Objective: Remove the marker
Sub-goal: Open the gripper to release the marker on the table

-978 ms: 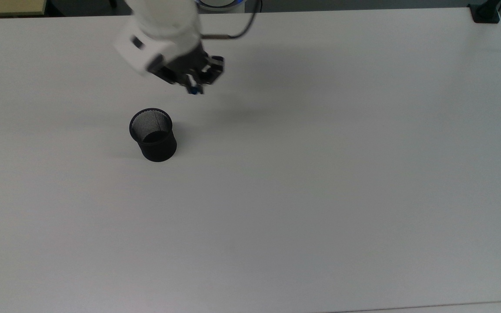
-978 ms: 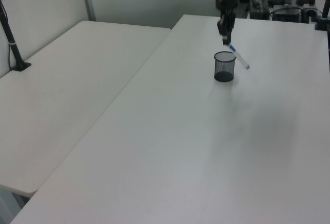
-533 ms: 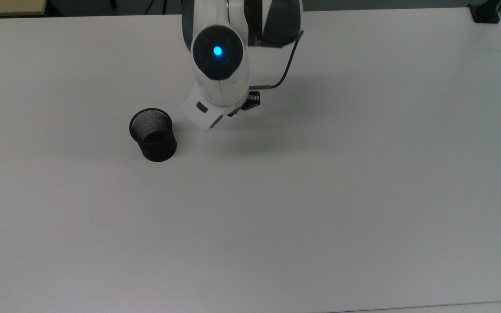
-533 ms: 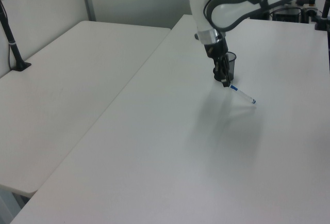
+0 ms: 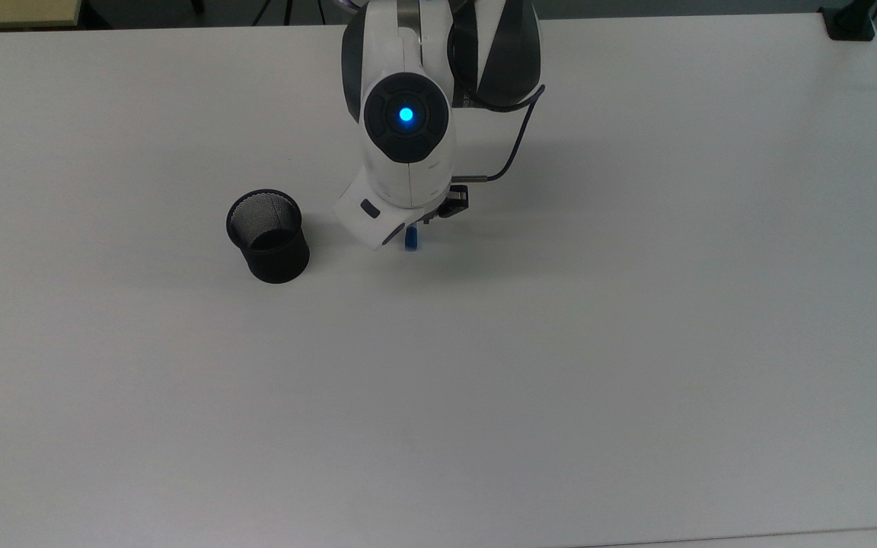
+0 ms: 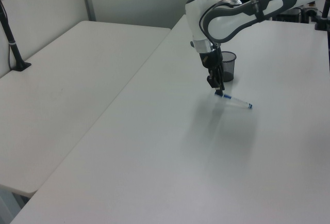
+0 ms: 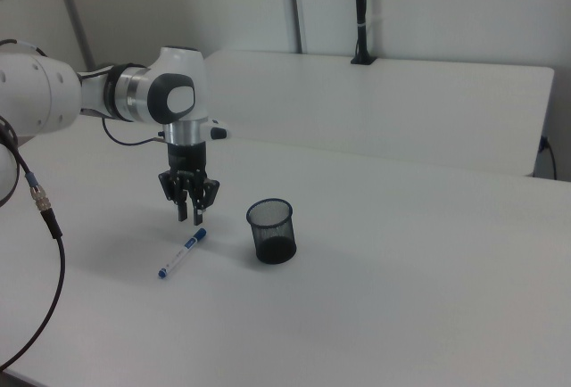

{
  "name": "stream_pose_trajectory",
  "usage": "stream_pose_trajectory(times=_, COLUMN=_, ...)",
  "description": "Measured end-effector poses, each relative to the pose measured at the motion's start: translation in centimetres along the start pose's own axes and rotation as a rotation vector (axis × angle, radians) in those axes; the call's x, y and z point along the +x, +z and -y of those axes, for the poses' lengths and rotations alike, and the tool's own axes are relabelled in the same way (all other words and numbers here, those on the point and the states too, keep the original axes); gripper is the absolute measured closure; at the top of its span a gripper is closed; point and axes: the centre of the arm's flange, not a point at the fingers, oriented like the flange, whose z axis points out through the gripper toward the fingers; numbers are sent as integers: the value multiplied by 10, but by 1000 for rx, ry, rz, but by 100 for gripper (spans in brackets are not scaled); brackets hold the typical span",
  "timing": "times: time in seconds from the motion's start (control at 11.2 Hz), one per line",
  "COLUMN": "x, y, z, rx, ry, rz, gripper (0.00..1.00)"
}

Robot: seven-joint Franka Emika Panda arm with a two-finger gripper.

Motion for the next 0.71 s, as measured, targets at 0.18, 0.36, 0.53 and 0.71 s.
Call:
stream_pose_trajectory(times=0.18, x=1, y=-1, z=-1, rx=0, ry=6, rz=-9, gripper=44)
stream_pose_trajectory(times=0.36, x=2, y=-4, z=-2, rx=0, ry=9, rz=-15, gripper=36)
stream_pose_trajectory(times=0.53, x=2, y=-21, z=-10, rx=-1, ry=23, rz=-47, gripper=29)
stream_pose_trajectory(times=0.71, x=-8, y=-61, z=-43, rx=2, ry=73, rz=-113, gripper=20)
